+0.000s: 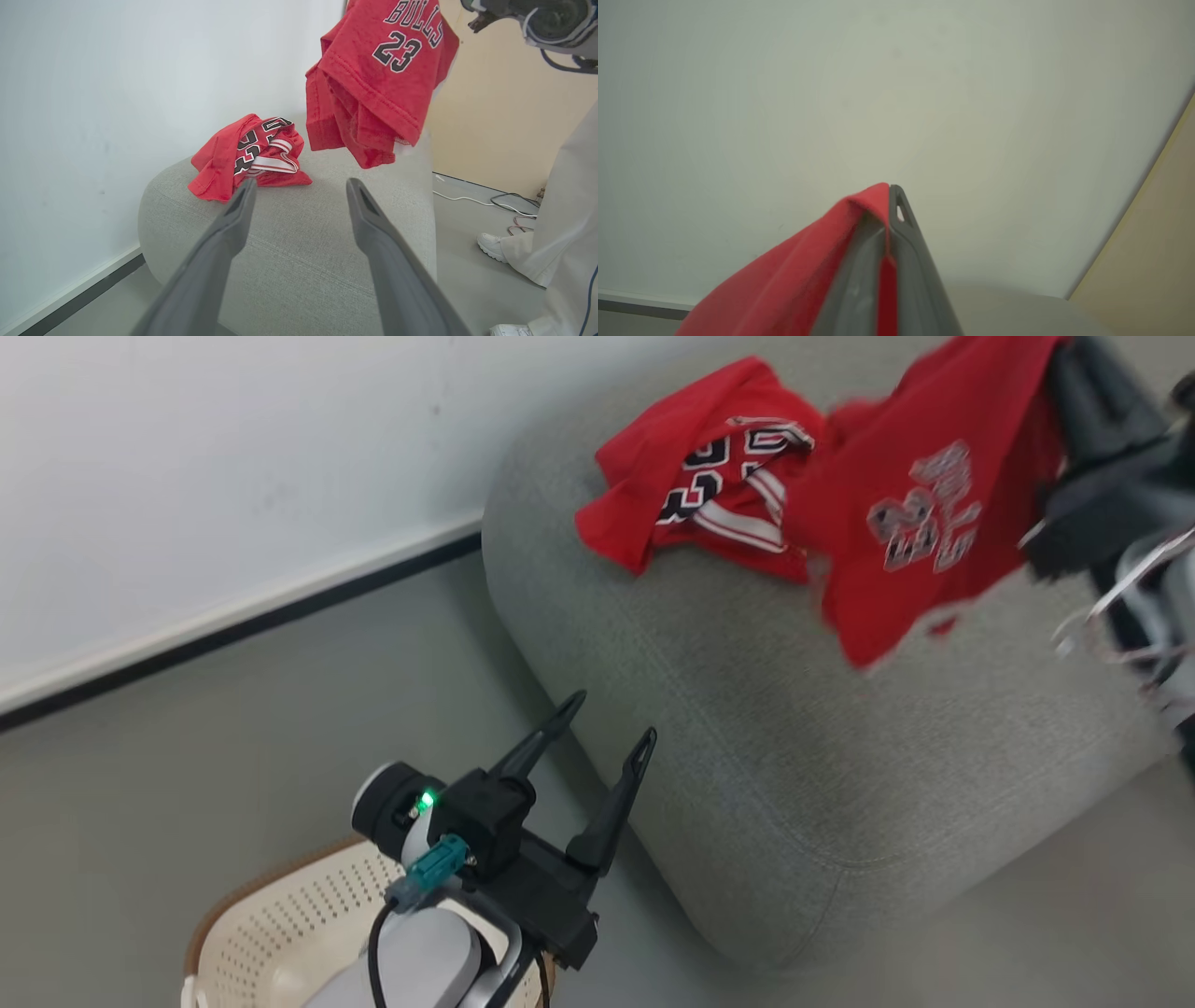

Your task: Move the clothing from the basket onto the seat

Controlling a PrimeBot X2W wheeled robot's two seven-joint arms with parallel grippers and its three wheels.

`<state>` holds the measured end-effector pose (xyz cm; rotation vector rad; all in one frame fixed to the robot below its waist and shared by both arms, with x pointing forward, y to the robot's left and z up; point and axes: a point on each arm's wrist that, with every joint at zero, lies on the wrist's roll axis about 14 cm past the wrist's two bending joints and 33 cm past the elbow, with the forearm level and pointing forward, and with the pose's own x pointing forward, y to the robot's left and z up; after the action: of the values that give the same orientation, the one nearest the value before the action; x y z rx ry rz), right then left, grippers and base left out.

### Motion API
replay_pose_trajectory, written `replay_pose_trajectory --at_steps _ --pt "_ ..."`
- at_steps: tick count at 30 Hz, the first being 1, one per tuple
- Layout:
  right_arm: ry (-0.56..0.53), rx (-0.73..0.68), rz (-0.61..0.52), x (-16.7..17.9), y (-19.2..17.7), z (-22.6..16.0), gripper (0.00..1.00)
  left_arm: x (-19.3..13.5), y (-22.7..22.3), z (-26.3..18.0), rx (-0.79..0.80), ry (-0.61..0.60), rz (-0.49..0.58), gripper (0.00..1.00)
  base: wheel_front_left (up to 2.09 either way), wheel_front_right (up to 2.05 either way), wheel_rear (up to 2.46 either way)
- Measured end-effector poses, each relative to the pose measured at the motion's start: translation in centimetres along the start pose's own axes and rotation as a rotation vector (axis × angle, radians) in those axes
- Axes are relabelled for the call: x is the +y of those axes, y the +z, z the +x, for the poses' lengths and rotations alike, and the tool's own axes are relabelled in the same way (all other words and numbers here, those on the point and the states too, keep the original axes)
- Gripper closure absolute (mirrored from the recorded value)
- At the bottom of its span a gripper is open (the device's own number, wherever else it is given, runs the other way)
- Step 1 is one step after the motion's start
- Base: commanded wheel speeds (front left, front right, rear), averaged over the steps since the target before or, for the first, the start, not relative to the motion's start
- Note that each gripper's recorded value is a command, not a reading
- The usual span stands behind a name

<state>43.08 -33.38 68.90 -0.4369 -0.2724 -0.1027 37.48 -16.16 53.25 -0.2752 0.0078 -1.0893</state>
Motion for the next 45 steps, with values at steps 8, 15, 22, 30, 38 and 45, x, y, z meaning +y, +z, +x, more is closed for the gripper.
replay_pose_trajectory --at_steps 8,15,22,30,38,45 --pt "-0.078 0.01 -0.092 -4.5 0.6 5.8 1.0 3.5 -0.2 -0.2 -0.005 0.039 0.022 0.0 0.0 0.0 0.0" --pt "-0.093 0.083 -0.094 -4.6 -3.0 9.5 1.0 6.4 0.0 -0.2 -0.019 0.069 0.024 0.0 0.0 0.0 0.0" --pt "-0.053 0.198 -0.057 -0.7 -9.7 11.9 1.0 9.0 -0.2 -0.1 -0.041 0.09 0.031 0.0 0.0 0.0 0.0" --pt "-0.027 0.357 -0.001 4.1 -18.4 12.1 1.0 12.2 -3.0 -0.4 0.001 0.123 0.006 0.0 0.0 0.0 0.0" --pt "-0.007 0.504 0.049 8.5 -25.4 10.5 1.0 14.7 -6.3 -1.1 0.054 0.157 -0.018 0.0 0.0 0.0 0.0" --pt "0.022 0.531 0.065 10.4 -26.6 9.8 1.0 16.0 -6.9 -1.5 0.062 0.187 -0.013 0.0 0.0 0.0 0.0"
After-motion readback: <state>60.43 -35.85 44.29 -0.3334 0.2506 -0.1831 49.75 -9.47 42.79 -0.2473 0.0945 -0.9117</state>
